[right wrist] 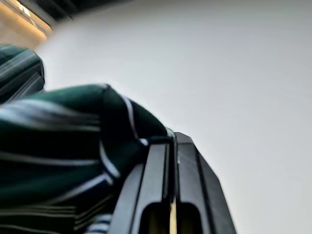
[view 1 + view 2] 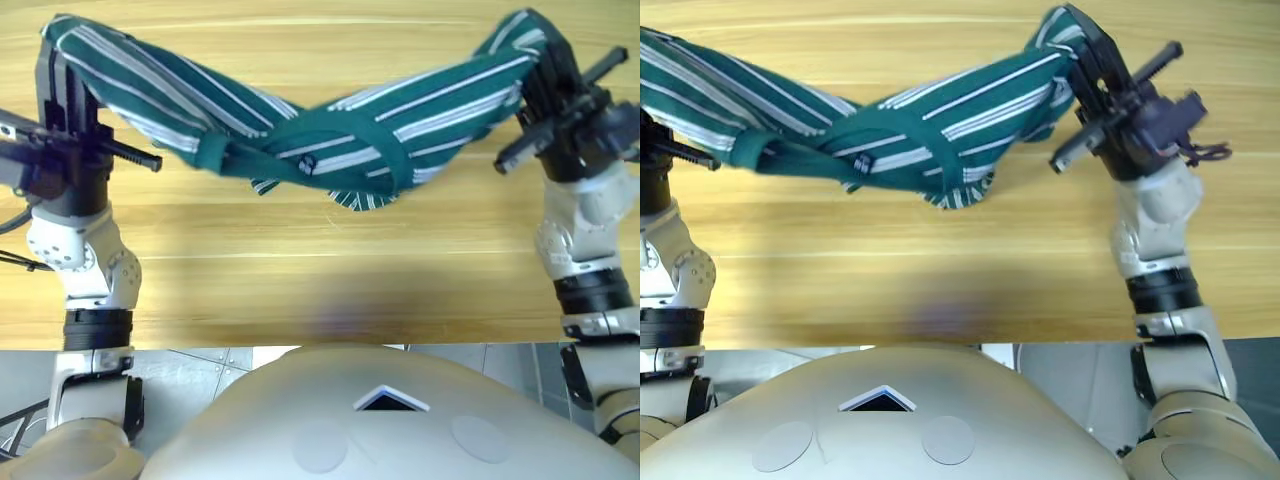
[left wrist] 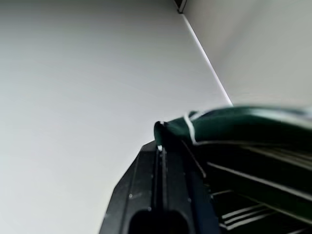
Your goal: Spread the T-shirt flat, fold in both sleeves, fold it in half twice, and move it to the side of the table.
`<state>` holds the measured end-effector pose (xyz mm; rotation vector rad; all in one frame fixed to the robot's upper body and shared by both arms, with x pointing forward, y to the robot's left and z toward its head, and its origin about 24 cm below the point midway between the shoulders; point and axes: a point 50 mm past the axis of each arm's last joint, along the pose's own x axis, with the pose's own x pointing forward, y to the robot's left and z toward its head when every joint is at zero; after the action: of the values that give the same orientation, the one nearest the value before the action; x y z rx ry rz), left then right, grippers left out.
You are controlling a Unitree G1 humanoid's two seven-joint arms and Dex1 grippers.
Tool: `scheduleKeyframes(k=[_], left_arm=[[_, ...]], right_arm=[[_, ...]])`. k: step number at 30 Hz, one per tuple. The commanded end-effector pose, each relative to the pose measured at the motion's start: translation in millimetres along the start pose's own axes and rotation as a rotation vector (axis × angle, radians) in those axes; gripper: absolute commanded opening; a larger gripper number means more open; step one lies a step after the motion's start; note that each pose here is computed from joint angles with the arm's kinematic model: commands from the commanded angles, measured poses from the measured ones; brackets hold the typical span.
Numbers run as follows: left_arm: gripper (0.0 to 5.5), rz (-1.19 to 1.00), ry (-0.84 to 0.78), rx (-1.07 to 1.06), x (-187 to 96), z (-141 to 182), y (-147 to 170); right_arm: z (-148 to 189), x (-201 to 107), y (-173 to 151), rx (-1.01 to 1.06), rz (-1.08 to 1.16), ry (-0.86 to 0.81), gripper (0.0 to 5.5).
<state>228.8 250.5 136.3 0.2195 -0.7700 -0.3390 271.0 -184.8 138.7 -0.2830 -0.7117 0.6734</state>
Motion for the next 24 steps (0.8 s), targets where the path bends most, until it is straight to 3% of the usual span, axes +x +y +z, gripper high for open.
scheduleKeyframes(k=[1, 4, 7, 11, 13, 16, 18, 21, 24], left_arm=[[0.00, 0.097, 0.207, 0.075, 23, -46, 20], [0.00, 0.190, 0.409, 0.209, 66, -82, 37], [0.00, 0.329, 0.562, 0.382, 137, -89, 49], [0.00, 0.454, 0.493, 0.372, 200, -59, 50], [0.00, 0.496, 0.402, 0.372, 211, -44, 55], [0.00, 0.430, 0.398, 0.493, 184, -58, 55], [0.00, 0.313, 0.449, 0.558, 150, -80, 45], [0.00, 0.070, 0.566, 0.566, 66, -115, 19], [0.00, -0.540, 0.679, 0.366, -59, -124, -53]], right_arm=[[-42, 27, -8, -0.110, -0.029, 0.203, 0.02], [-71, 64, -33, -0.276, -0.195, 0.408, 0.02], [-59, 112, -76, -0.424, -0.526, 0.499, 0.02], [-17, 147, -113, -0.475, -0.837, 0.393, 0.02], [-4, 151, -119, -0.498, -0.890, 0.315, 0.02], [-21, 132, -110, -0.535, -0.770, 0.319, 0.02], [-44, 103, -95, -0.555, -0.617, 0.382, 0.02], [-79, 28, -63, -0.510, -0.313, 0.493, 0.02], [-70, -70, 14, -0.315, 0.322, 0.470, 0.02]])
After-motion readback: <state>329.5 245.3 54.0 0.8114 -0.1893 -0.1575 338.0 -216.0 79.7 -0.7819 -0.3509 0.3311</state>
